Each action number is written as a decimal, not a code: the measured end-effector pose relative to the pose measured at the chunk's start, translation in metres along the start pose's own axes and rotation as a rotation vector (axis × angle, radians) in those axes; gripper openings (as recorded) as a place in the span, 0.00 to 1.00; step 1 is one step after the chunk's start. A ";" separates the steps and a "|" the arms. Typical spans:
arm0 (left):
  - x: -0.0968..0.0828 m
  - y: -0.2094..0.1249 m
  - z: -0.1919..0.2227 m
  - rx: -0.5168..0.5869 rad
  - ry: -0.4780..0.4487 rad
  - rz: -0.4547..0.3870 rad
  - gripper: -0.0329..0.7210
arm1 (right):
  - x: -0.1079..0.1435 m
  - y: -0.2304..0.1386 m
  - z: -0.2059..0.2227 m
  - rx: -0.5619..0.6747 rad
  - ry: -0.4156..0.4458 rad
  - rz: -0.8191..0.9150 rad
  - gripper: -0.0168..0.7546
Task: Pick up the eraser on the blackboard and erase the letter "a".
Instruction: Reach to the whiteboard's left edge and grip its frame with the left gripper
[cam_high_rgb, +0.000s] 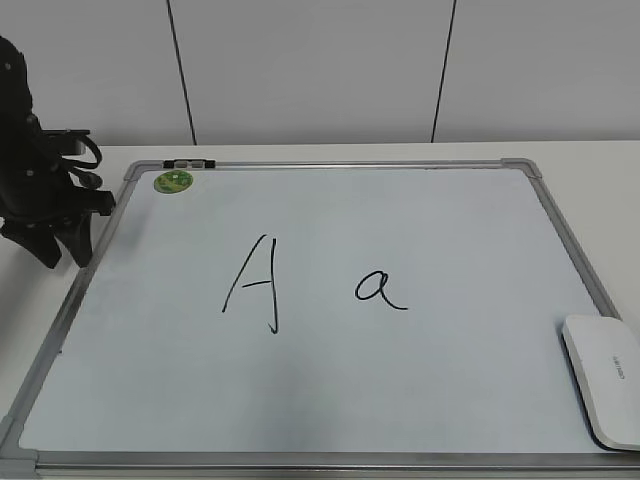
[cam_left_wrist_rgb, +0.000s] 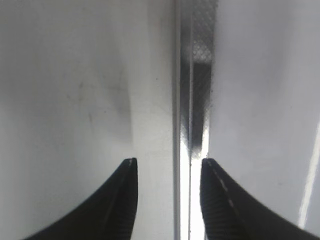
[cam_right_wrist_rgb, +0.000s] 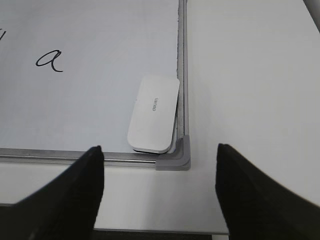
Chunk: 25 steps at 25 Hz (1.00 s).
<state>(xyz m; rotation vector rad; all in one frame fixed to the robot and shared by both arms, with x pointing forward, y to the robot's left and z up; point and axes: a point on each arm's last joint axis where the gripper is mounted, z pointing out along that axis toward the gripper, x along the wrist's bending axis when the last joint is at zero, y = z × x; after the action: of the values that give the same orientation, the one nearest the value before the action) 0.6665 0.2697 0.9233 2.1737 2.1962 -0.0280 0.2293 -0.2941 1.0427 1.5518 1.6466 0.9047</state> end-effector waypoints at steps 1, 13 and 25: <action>0.000 0.000 0.001 0.001 0.000 0.000 0.44 | 0.000 0.000 0.000 0.000 0.000 0.000 0.69; -0.001 0.001 0.018 0.039 -0.011 -0.008 0.44 | 0.000 0.000 0.000 0.000 0.000 0.000 0.69; -0.002 0.002 0.019 0.039 -0.028 -0.016 0.11 | 0.000 0.000 0.000 0.000 0.000 0.000 0.69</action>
<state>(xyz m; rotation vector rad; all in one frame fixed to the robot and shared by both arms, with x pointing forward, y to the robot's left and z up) 0.6685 0.2667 0.9049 2.1624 2.2165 -0.1025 0.2293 -0.2941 1.0427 1.5518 1.6466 0.9047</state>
